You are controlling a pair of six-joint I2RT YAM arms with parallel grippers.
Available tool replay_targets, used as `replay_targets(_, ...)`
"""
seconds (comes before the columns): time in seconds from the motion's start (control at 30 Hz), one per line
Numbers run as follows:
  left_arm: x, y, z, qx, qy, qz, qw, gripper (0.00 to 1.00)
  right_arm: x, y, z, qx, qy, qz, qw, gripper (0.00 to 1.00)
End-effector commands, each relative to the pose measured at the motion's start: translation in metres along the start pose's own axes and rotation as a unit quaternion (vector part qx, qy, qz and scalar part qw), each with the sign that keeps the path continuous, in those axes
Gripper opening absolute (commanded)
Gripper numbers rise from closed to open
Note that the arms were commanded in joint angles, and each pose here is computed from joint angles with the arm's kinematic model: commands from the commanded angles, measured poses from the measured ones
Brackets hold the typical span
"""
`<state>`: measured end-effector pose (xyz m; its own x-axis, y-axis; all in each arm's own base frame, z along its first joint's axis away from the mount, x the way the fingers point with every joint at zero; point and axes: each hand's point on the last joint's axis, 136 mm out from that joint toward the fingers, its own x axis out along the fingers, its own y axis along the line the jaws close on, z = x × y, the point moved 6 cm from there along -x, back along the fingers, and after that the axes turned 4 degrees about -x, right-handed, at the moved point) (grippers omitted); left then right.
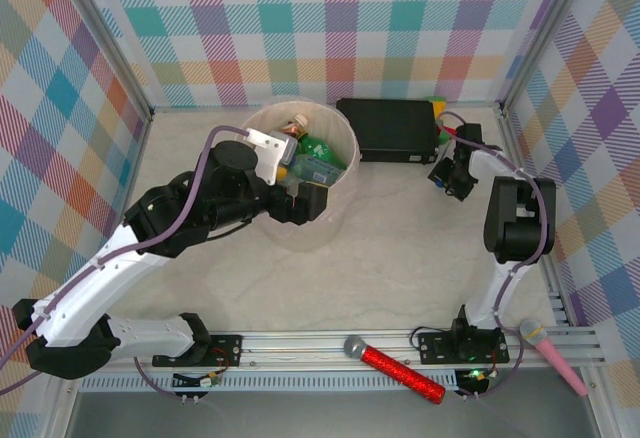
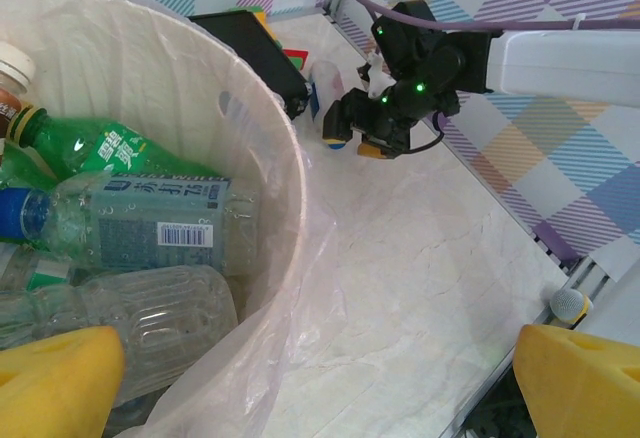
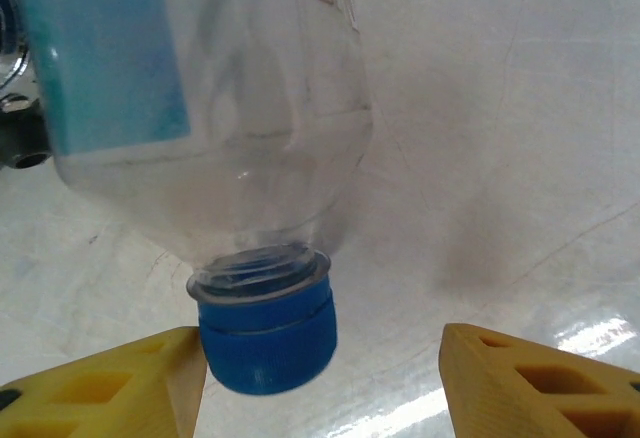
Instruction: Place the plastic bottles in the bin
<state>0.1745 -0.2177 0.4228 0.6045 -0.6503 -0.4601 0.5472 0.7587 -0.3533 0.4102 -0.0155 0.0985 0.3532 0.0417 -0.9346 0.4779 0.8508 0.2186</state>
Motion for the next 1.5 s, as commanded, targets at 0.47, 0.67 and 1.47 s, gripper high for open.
replay_targets(0.47,-0.007,-0.001,0.005,0.009,-0.019,0.004,1.0,1.0,0.011,0.009,0.024,-0.015,-0.018,0.012,1.0,0.36)
replay_targets(0.67,-0.008,0.0,0.004,0.008,-0.019,0.005,1.0,1.0,-0.005,0.009,0.024,-0.013,-0.038,0.014,0.999,0.23)
replay_targets(1.47,-0.062,0.044,-0.009,-0.021,-0.075,0.114,0.99,1.0,-0.134,0.017,-0.01,-0.016,-0.146,0.098,0.984,0.23)
